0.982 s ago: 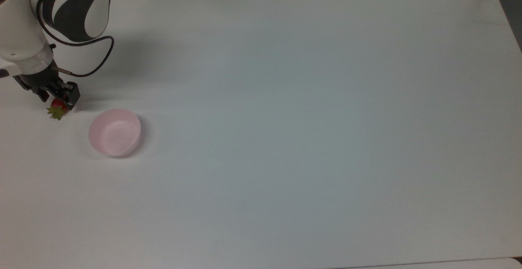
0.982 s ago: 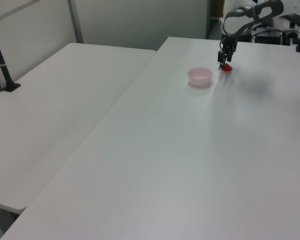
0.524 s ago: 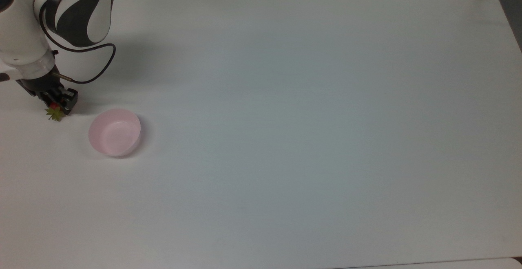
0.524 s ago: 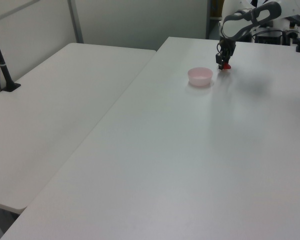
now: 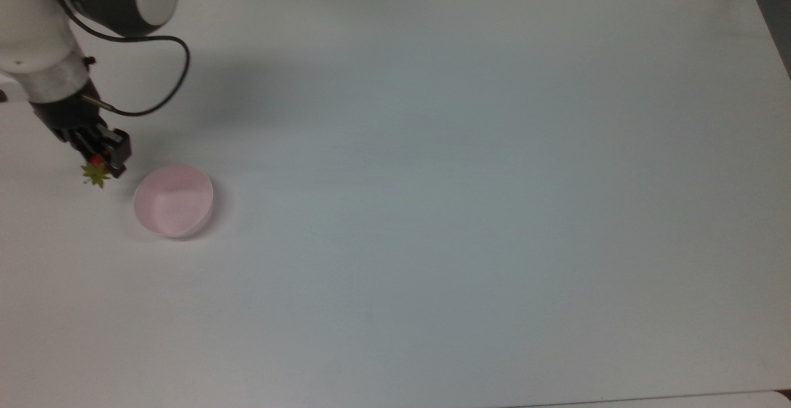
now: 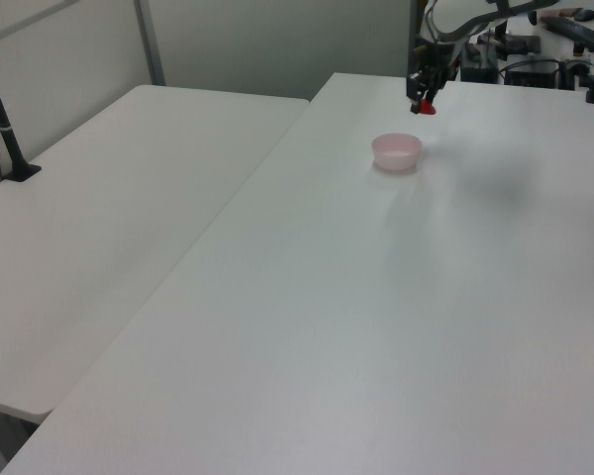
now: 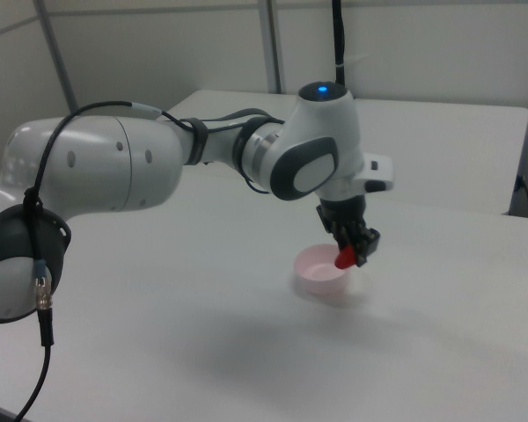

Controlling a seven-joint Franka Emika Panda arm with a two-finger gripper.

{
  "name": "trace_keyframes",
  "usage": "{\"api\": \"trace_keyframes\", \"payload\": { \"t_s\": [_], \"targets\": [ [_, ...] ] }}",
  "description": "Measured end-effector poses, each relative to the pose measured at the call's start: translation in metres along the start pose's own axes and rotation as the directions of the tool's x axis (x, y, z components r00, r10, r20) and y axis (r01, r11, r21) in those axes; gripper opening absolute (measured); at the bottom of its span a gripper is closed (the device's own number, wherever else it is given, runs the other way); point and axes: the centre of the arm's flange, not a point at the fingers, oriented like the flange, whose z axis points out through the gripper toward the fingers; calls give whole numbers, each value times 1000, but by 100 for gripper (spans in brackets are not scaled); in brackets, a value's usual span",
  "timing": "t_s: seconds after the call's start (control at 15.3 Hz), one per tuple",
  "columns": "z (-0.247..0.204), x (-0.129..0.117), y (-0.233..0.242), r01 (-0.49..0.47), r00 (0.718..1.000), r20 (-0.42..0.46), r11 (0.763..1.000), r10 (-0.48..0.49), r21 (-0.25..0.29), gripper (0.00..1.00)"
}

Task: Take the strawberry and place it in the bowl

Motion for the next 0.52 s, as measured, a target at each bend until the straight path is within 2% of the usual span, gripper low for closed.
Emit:
{"api": "trace_keyframes", "payload": {
  "t_s": [0.33,0.46,0.52],
  "targets": [
    [15,1,-57,-18,999,-38,1000,19,20,45],
    [22,0,-66,-11,999,-37,1000,12,22,48],
    [20,1,-67,-10,999,-39,1000,11,22,54]
  ]
}}
